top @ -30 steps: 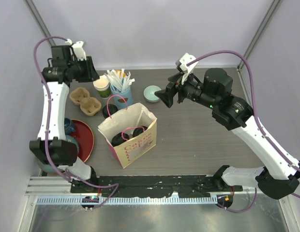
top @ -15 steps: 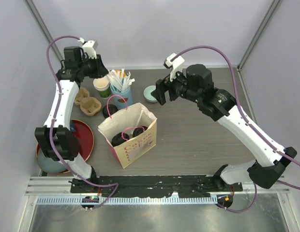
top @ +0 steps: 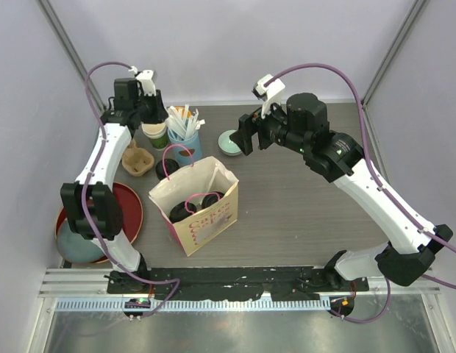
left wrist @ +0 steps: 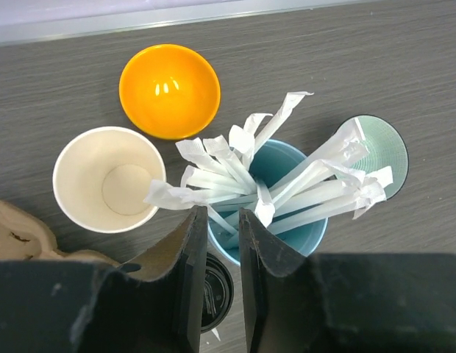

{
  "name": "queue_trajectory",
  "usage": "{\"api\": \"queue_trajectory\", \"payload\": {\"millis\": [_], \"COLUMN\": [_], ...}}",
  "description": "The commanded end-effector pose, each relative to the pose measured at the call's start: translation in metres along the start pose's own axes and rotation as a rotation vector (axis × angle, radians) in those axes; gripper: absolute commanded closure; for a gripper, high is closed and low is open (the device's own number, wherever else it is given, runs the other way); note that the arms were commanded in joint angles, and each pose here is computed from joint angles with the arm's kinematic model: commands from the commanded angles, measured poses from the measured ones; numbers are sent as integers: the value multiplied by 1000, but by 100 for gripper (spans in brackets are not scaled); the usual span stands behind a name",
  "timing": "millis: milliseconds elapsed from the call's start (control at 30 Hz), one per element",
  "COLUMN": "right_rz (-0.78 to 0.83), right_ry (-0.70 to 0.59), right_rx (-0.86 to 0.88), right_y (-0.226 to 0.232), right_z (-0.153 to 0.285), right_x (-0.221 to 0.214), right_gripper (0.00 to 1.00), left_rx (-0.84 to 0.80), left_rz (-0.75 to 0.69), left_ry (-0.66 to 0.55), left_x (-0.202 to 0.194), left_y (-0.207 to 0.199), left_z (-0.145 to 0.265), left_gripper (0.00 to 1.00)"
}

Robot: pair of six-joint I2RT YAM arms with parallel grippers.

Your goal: Pack the takeout coffee

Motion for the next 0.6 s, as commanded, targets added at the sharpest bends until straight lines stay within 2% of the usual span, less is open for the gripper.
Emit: {"api": "queue_trajectory", "payload": {"millis": [0,567], "right_rz": [-9,8], "right_ry": [-56,-45], "right_rx": [-3,9], "right_y": [1,1], "right_z": [7,8], "right_x": [16,11], "right_gripper": [16,16], "left_rx": [33,95], "left_rz": [-1,-83], "left_ry": [-49,-18], "left_x": [9,2], "left_y": [4,8], "left_z": [-14,-33], "left_gripper": [72,71]}}
Point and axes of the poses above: each gripper's point midway between its finger pads, its own z axis back along the fingers, its own y axis along the line the jaws close on, x = y × z, the point moved 5 cm from there along z, back along the fingers, and after that the axes turned 7 degrees about -z, right-handed, at the moved point
